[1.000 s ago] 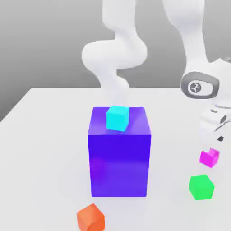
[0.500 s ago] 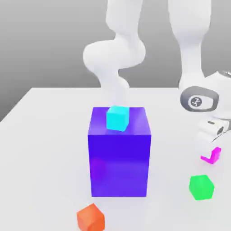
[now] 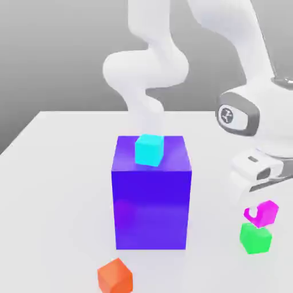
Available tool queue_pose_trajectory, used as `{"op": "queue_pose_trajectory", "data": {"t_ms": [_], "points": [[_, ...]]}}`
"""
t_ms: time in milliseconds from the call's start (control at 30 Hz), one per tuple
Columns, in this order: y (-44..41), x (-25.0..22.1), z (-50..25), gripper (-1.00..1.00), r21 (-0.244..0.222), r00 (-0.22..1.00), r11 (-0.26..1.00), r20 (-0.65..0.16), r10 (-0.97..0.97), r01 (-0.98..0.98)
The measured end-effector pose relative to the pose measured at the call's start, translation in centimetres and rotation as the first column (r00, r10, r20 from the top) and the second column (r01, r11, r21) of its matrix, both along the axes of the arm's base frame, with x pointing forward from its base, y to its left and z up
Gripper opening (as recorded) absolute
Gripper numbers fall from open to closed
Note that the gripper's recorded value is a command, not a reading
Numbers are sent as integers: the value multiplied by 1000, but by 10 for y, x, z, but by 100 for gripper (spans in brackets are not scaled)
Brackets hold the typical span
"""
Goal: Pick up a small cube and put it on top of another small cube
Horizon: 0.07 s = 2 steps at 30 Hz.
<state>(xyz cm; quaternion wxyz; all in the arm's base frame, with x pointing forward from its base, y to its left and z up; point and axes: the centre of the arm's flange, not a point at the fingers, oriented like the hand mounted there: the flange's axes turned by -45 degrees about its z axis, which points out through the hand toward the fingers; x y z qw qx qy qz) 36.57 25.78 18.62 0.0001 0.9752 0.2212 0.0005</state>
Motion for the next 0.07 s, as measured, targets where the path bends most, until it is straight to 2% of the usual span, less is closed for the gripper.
{"op": "queue_pose_trajectory", "data": {"t_ms": [67], "points": [[0, 0, 0, 100, 0, 1000, 1000, 0, 0, 0]]}}
